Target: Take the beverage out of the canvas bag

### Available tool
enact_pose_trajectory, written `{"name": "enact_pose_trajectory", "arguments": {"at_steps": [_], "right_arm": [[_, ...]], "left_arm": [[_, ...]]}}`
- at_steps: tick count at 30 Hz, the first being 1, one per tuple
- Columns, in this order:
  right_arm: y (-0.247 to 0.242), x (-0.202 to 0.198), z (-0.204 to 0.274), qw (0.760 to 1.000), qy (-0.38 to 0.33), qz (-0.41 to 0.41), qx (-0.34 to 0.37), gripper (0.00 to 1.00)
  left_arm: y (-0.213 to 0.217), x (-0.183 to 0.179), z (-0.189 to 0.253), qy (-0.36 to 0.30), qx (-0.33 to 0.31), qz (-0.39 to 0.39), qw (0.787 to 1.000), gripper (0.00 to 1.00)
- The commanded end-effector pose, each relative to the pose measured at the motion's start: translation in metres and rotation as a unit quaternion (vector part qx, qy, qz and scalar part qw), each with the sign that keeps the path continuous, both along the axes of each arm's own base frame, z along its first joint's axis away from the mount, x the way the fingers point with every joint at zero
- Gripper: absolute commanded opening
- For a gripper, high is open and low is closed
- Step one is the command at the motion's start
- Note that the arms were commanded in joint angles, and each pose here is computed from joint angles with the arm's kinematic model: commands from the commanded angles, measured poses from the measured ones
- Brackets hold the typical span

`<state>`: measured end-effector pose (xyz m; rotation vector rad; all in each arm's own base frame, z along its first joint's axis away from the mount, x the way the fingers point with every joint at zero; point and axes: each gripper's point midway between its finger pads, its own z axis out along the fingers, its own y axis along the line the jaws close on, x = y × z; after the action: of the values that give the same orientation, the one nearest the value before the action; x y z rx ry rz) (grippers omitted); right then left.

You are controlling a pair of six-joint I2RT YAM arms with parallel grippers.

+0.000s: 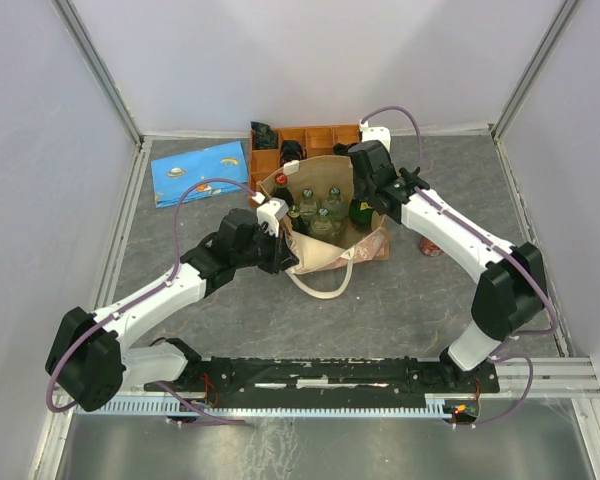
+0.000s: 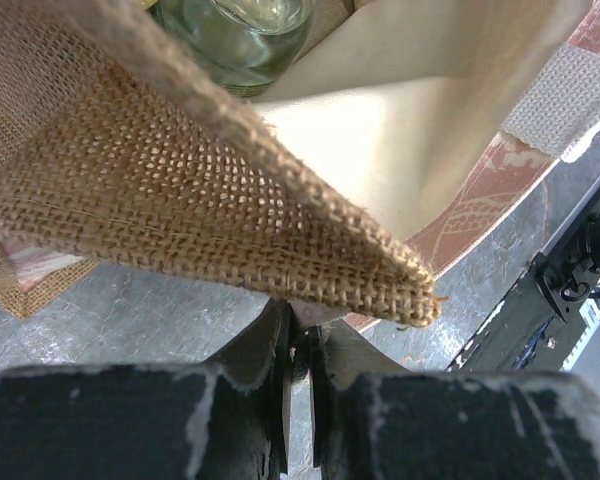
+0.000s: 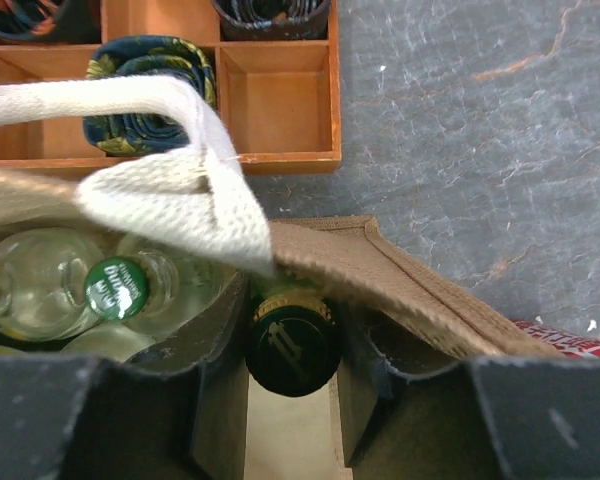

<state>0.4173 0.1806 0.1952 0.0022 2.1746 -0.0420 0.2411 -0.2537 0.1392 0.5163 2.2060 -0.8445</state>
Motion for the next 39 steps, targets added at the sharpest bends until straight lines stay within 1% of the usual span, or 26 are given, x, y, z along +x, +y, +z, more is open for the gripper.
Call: {"name": "enact_pose_trajectory", "arguments": {"at_steps": [1, 5, 11, 15, 19, 25, 33, 37, 39], "right_arm": [[-0.002, 0.002, 0.102, 0.991, -0.131, -0.001, 0.031, 0.0], [0.002, -0.002, 0.111, 0.989, -0.144, 0.007, 0.029, 0.0], [0.002, -0.005, 0.109, 0.989, -0.143, 0.01, 0.023, 0.0], [0.005, -0.009, 0.124, 0.987, -0.155, 0.019, 0.024, 0.0], [0.007, -0.019, 0.161, 0.983, -0.178, 0.029, 0.022, 0.0], [-0.003, -0.047, 0.238, 0.97, -0.236, 0.038, 0.04, 0.0], [-0.048, -0.092, 0.322, 0.949, -0.306, 0.01, 0.069, 0.0], [-0.079, -0.117, 0.345, 0.943, -0.325, -0.024, 0.073, 0.0], [-0.095, -0.126, 0.348, 0.941, -0.329, -0.046, 0.067, 0.0]], "left_arm": [[0.006, -0.01, -0.018, 0.034, 0.019, 0.006, 0.999, 0.03], [0.006, -0.01, -0.018, 0.034, 0.018, 0.005, 0.999, 0.03], [0.005, -0.01, -0.018, 0.036, 0.016, 0.006, 0.999, 0.03], [0.005, -0.01, -0.018, 0.037, 0.015, 0.006, 0.999, 0.03], [0.005, -0.01, -0.019, 0.038, 0.016, 0.005, 0.999, 0.03], [0.003, -0.011, -0.018, 0.038, 0.011, 0.003, 0.999, 0.03], [0.001, -0.012, -0.017, 0.041, 0.008, -0.005, 0.999, 0.03], [0.0, -0.012, -0.016, 0.04, 0.006, -0.007, 0.999, 0.03], [0.0, -0.012, -0.016, 0.04, 0.006, -0.008, 0.999, 0.03]]}}
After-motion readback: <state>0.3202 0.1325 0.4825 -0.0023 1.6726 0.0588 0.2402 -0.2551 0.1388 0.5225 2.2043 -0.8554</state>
